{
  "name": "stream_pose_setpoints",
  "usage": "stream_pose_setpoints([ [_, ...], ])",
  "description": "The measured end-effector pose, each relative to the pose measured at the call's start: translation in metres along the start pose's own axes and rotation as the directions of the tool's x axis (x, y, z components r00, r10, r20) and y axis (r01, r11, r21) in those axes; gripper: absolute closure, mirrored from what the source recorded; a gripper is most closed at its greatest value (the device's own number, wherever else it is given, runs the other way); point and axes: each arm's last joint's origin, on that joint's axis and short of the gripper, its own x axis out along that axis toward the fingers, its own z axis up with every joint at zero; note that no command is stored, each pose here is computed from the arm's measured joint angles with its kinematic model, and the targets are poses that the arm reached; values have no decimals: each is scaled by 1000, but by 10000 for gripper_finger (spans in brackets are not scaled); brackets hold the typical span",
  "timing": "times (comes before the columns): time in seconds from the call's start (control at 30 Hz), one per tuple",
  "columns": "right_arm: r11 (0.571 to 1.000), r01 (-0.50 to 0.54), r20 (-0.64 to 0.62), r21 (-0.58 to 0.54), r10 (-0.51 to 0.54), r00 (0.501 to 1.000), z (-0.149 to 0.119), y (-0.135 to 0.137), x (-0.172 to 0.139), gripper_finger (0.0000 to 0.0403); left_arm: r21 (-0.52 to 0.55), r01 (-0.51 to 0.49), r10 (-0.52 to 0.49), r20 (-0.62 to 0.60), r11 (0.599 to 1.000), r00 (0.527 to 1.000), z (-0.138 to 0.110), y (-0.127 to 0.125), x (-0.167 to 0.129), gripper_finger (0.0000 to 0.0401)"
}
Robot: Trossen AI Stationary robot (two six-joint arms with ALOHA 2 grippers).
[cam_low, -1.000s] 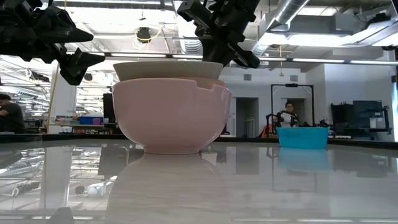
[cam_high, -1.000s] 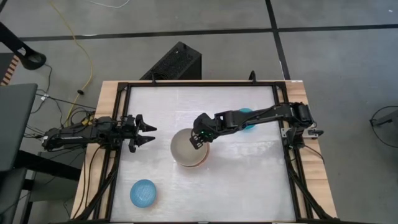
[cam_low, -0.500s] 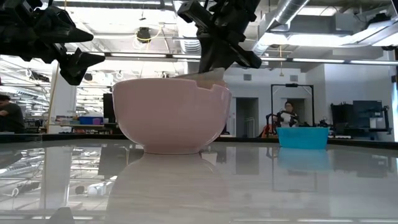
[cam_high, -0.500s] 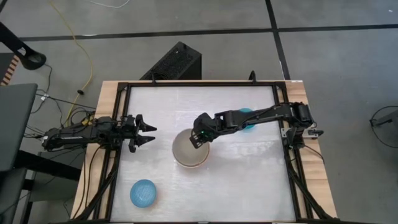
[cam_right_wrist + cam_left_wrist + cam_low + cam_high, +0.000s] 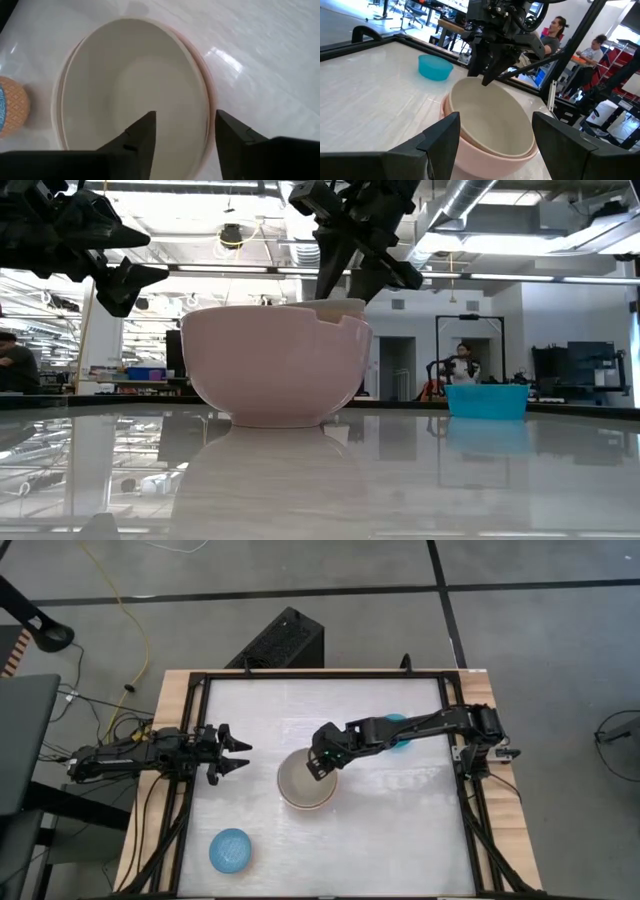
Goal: Nest bowls inside each other by size order
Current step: Stack the blue bowl on top of the gray bowl
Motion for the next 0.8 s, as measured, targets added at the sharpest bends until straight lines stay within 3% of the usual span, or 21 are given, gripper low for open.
stream_pose_setpoints([
  [0.2,999,-34,28,-21,34,999,3,-1,-23,216,-1,0,0,0,1000,1000,0,0,0,163],
  [0.4,995,-70,58,-75,74,996,6,-3,-47,231,-1,-1,1,1,1000,1000,0,0,0,163],
  [0.53,986,-117,13,-118,119,993,6,-2,-48,269,-2,-8,8,4,1000,1000,0,0,0,163],
  [0.8,963,-208,-72,-173,199,977,4,-3,-25,390,-11,-26,26,11,1000,1000,0,1,0,163],
])
